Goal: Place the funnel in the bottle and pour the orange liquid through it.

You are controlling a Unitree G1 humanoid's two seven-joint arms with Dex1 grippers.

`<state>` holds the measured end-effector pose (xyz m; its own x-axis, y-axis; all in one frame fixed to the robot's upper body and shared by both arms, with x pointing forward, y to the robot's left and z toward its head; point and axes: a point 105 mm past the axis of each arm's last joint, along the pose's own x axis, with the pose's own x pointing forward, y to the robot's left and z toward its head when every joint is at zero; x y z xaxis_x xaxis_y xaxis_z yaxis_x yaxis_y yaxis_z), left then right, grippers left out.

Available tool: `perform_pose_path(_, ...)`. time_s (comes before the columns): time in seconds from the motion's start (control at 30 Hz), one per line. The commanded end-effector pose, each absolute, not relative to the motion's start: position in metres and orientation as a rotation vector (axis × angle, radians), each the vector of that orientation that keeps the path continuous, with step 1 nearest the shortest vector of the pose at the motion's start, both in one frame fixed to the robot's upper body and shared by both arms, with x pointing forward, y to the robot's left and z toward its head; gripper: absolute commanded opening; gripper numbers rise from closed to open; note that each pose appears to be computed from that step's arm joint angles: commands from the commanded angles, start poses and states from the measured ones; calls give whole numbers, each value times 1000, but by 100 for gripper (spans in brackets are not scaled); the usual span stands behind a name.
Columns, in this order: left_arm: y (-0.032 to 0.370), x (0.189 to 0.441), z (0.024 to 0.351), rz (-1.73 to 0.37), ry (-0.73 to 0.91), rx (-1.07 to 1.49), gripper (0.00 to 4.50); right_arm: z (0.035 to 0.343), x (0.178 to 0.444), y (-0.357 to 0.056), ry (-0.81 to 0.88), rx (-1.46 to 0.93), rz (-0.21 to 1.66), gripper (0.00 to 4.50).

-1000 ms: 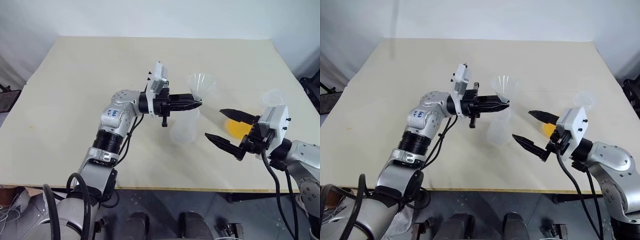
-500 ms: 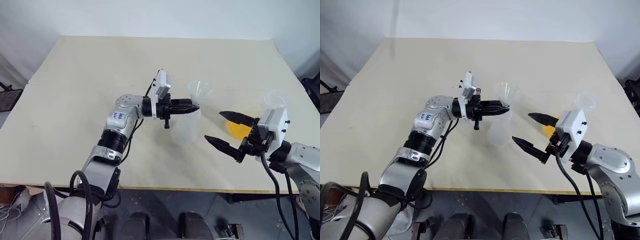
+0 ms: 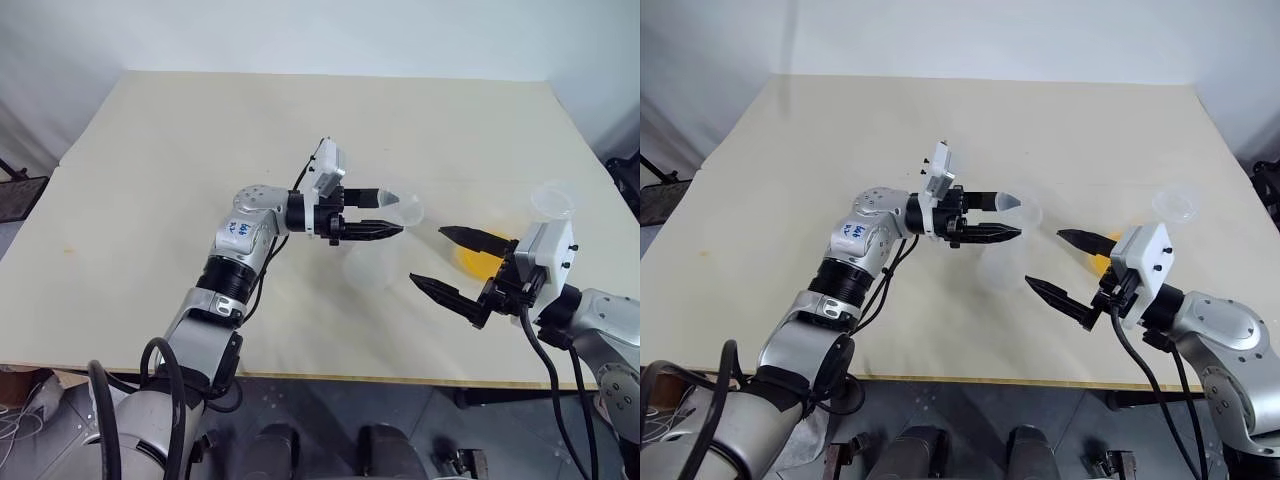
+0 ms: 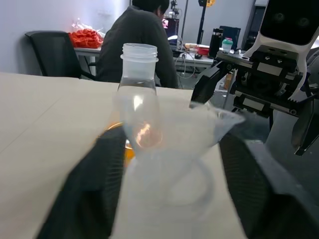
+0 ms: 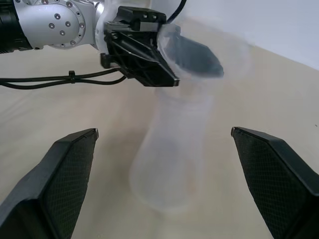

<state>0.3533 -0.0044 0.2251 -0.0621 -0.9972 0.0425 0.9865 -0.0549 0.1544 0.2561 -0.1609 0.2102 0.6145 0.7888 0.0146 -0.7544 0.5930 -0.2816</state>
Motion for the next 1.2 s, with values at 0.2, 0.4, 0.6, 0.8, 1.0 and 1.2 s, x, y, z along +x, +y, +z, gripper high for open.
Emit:
perform_pose_path(0.2,-6,346,247,-1657,-225,156,449,223,254,-163,-196,-308,894,450)
perform_pose_path(0.4,13,345,247,-1663,-206,215,449,224,256,-166,-192,-321,884,450)
perform_pose_path(0.6,43,350,251,-1623,-187,278,449,229,257,-174,-184,-343,849,450)
perform_pose_path(0.8,90,353,263,-1483,-216,294,449,230,247,-190,-178,-324,746,450)
perform_pose_path(1.0,127,332,242,-1430,-165,265,449,225,226,-210,-146,-286,611,450)
perform_pose_path(1.2,139,315,220,-1440,-134,228,449,214,200,-233,-106,-208,430,450)
